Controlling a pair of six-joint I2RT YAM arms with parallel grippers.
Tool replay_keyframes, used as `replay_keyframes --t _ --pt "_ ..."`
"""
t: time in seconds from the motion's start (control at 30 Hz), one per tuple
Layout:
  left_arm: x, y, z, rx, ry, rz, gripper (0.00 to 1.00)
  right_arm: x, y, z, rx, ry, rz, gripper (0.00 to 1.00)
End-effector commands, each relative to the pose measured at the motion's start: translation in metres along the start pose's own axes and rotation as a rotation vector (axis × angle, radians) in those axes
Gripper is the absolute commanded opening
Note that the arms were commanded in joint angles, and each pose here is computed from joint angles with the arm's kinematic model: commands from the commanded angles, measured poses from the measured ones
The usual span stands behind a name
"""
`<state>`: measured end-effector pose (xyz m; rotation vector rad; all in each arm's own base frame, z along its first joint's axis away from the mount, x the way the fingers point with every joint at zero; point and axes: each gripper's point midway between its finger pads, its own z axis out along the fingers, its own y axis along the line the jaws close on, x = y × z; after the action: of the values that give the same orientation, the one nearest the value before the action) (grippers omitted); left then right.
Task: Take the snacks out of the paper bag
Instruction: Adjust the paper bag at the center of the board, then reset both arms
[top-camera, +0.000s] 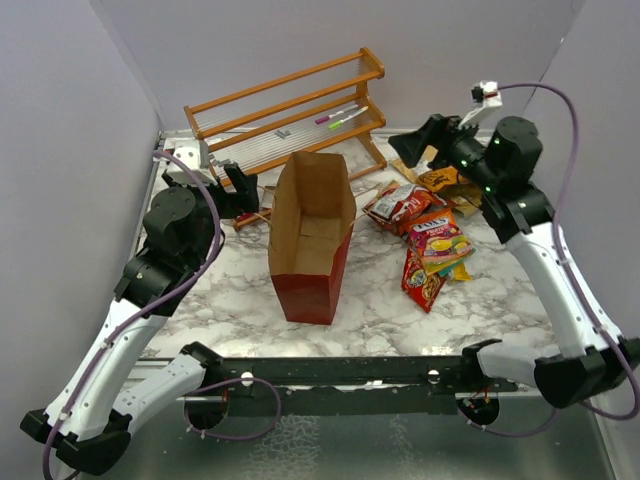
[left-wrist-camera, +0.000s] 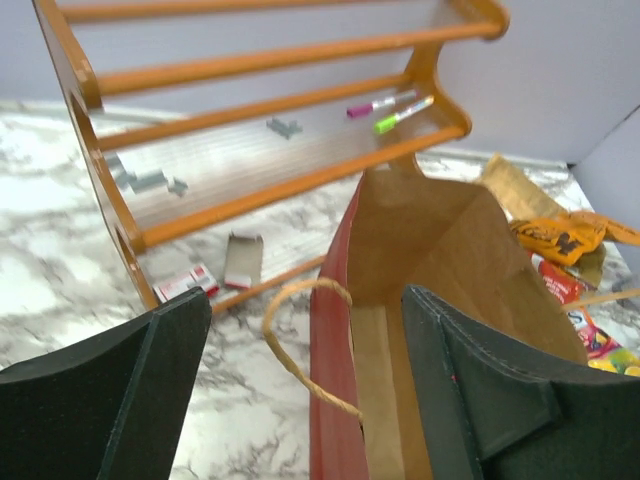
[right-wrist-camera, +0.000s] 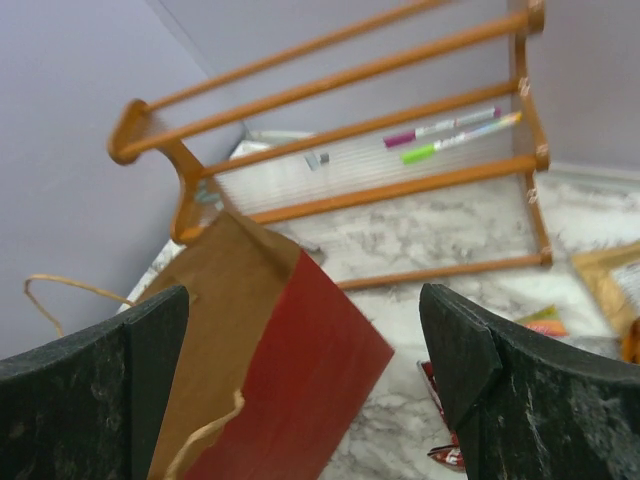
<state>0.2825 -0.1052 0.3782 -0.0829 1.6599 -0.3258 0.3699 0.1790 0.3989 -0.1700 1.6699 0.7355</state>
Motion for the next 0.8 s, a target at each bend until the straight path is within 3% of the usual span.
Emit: replay_keyframes --t 0.0,0.23,0.43,0.77 --pt "-0.050 -0.002 -0.008 0.005 -0.123 0.092 0.87 -0.048 0.039 -0.058 -0.087 -0.098 -0.186 0.99" --pt "-0.120 -0.012 -0.026 0.037 -0.306 0.139 0.90 -0.108 0.052 -0.134 0.034 -0.306 -0.306 0.99" --pt "-0.147 -0.015 -0.038 0.054 -0.414 0.179 0.90 -0.143 0.057 -0.190 0.127 -0.490 -0.348 0.99" --pt "-0.164 -0.008 -0.051 0.021 -0.467 0.199 0.89 -0.153 0.052 -0.200 0.179 -0.536 -0.332 0.99"
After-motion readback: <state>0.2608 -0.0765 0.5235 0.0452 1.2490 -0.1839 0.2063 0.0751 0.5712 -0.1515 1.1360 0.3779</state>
